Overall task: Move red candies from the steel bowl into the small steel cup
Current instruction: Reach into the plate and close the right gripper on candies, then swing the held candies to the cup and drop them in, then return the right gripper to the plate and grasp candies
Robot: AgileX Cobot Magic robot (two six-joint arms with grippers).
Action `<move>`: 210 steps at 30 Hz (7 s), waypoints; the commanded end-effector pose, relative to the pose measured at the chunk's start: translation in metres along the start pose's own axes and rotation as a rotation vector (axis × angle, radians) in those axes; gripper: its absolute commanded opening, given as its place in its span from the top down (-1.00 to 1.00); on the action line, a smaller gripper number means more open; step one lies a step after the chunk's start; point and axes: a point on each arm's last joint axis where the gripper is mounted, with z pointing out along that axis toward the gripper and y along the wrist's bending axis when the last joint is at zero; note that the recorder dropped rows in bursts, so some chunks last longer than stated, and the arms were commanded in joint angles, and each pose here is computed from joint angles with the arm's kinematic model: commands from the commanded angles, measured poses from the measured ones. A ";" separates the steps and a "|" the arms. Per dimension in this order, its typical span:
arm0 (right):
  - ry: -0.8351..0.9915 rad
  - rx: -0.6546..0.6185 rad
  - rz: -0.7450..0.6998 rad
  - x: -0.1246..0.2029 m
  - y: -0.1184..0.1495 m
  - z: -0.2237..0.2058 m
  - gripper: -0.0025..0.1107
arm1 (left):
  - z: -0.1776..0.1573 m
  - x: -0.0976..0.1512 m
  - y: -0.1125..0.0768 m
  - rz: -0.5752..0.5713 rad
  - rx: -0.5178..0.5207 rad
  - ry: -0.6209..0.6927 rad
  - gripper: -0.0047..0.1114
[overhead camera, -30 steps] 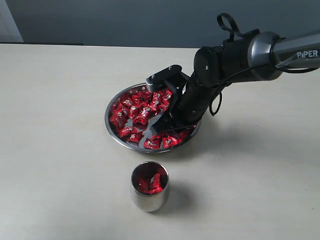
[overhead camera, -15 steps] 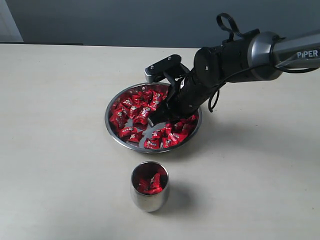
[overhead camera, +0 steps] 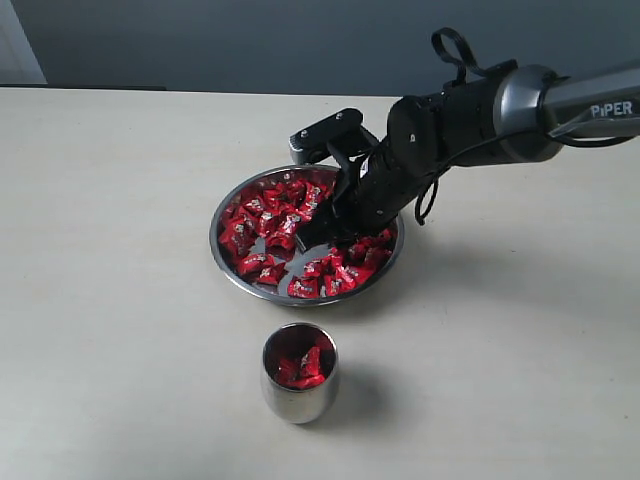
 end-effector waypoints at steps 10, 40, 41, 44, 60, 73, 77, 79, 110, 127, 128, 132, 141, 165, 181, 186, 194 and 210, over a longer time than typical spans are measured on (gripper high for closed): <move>0.044 0.004 0.016 0.008 -0.004 0.021 0.20 | 0.000 0.001 0.000 0.001 -0.001 -0.005 0.89; -0.205 -0.012 0.081 -0.028 0.002 -0.059 0.95 | 0.000 0.001 0.000 0.001 -0.001 -0.006 0.89; -0.194 -0.013 0.086 -0.026 0.002 -0.052 0.95 | 0.000 0.001 0.000 0.001 -0.001 -0.006 0.89; -0.185 -0.003 0.091 -0.024 -0.001 -0.034 0.95 | 0.000 0.001 0.000 0.001 -0.001 -0.006 0.89; -0.153 0.008 0.068 -0.017 -0.003 -0.011 0.17 | 0.000 0.001 0.000 0.001 -0.001 -0.006 0.89; 0.039 -0.090 0.092 0.000 0.012 -0.006 0.17 | 0.000 0.001 0.000 0.001 -0.001 -0.006 0.89; 0.054 -0.092 0.079 0.004 0.016 0.005 0.17 | 0.000 0.001 0.000 0.001 -0.001 -0.006 0.89; 0.049 -0.089 0.078 0.004 0.017 0.010 0.17 | 0.000 0.001 0.000 0.001 -0.001 -0.006 0.89; -0.157 -0.073 0.070 -0.022 0.028 -0.025 0.96 | 0.000 0.001 0.000 0.001 -0.001 -0.006 0.89; 0.038 -0.301 -0.100 0.024 0.104 -0.107 0.96 | 0.000 0.001 0.000 0.001 -0.001 -0.006 0.89; 0.046 -0.309 -0.113 0.027 0.109 -0.109 0.96 | 0.000 0.001 0.000 0.001 -0.001 -0.006 0.89; 0.080 -0.330 -0.142 0.031 0.118 -0.111 0.96 | 0.000 0.001 0.000 0.001 -0.001 -0.006 0.89; 0.137 -0.322 -0.177 0.036 0.116 -0.111 0.91 | 0.000 0.001 0.000 0.001 -0.001 -0.005 0.89; -0.290 0.009 -0.040 -0.009 0.058 -0.092 0.29 | 0.000 0.001 0.000 0.001 -0.001 -0.005 0.89; -0.158 0.066 -0.009 -0.011 0.020 0.014 0.29 | 0.000 0.001 0.000 0.001 -0.001 -0.005 0.89; 0.000 0.082 -0.007 -0.016 0.018 0.024 0.29 | 0.000 0.001 0.000 0.001 -0.001 -0.005 0.89; 0.054 0.083 -0.006 -0.010 0.017 0.031 0.31 | 0.000 0.001 0.000 0.001 -0.001 -0.005 0.89; -0.067 -0.011 -0.024 -0.015 0.066 -0.091 0.97 | 0.000 0.001 0.000 0.001 -0.001 -0.005 0.89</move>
